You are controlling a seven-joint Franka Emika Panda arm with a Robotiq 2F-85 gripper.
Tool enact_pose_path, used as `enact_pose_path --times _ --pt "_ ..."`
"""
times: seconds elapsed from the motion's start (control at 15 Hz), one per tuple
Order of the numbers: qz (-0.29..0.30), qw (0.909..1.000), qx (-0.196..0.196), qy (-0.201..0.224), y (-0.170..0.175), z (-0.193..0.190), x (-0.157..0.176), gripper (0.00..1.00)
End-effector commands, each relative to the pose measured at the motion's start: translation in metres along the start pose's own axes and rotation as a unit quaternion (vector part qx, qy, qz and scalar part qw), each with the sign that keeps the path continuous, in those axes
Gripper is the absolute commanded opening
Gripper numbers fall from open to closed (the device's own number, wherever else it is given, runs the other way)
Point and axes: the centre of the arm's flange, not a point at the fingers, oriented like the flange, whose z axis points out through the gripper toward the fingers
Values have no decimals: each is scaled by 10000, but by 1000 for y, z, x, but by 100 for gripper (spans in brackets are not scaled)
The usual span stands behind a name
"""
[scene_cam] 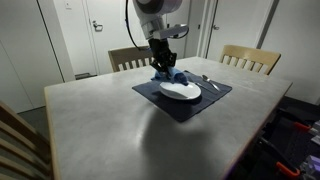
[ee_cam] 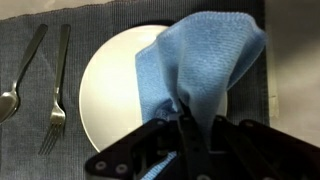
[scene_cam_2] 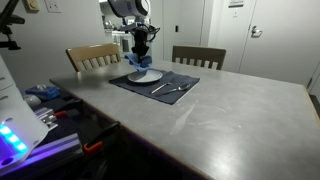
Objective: Use the blue towel to wipe the white plate
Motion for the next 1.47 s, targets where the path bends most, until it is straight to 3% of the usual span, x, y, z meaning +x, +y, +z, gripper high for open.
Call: enact_pose_path --times 0.0,0.47,1.13,1.4 --pt "19 9998 164 -102 22 26 -23 3" --pt "-46 9993 317 -214 26 69 -18 3" --pt "186 9984 539 -30 32 69 -5 3" --pt "-185 9954 881 -324 27 67 6 3"
